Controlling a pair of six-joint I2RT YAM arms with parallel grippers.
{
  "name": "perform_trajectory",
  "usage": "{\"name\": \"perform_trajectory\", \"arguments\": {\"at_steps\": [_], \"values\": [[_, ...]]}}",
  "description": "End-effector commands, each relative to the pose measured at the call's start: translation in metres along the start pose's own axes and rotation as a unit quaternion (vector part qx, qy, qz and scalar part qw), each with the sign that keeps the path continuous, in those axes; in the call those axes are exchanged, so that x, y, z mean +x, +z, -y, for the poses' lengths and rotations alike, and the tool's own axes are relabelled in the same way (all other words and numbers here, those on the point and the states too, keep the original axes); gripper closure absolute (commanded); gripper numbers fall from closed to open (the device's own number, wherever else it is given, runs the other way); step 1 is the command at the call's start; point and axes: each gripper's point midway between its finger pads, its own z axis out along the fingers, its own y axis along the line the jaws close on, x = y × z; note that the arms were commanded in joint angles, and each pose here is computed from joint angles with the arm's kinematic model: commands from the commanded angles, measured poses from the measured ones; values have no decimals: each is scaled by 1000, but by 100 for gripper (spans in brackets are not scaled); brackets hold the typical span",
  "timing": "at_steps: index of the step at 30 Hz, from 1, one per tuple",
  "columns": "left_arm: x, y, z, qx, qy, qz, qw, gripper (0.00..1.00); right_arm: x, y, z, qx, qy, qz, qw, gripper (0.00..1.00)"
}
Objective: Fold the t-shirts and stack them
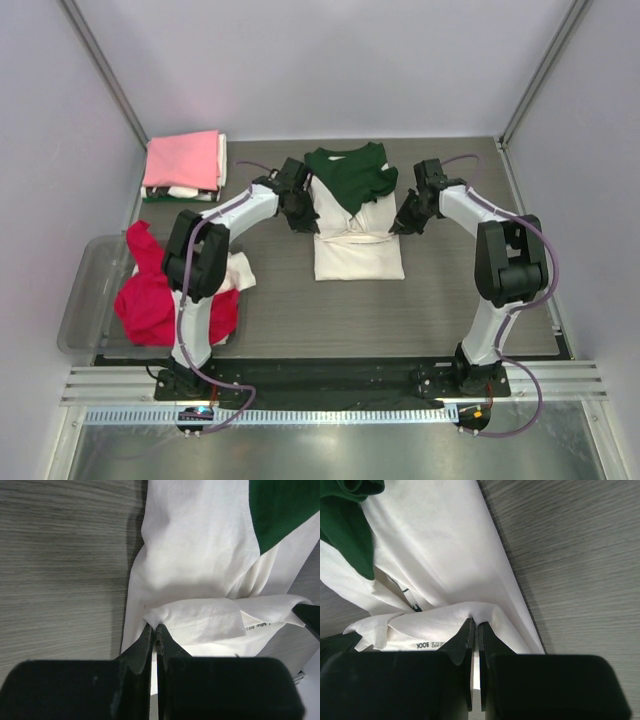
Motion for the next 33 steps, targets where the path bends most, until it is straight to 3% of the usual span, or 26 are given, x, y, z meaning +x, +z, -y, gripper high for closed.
{"name": "perform_trajectory", "arguments": {"at_steps": [1,5,6,11,16,24,26,33], "values": [[-17,-3,11,24,6,6,1000,98,-23,1,-12,-14,-7,27,1000,94],[-28,-4,16,33,1,-4,999,86,-39,3,-20,-23,2,34,999,66],[-36,-8,22,37,1,-5,999,76,-57,-6,-30,-35,4,51,998,60],[-93,-53,55,74,1,30,997,60,-108,-50,-67,-54,-5,94,994,53],[-98,-91,49,62,6,41,997,58,-99,-93,-76,-71,-17,110,991,51],[-35,-113,11,49,15,35,998,58,8,-89,-66,-75,-83,72,991,54],[-11,-117,-6,40,14,28,999,58,36,-77,-68,-66,-111,55,990,59],[36,-138,-51,23,15,39,999,58,62,-39,-67,-28,-157,29,987,77]]}}
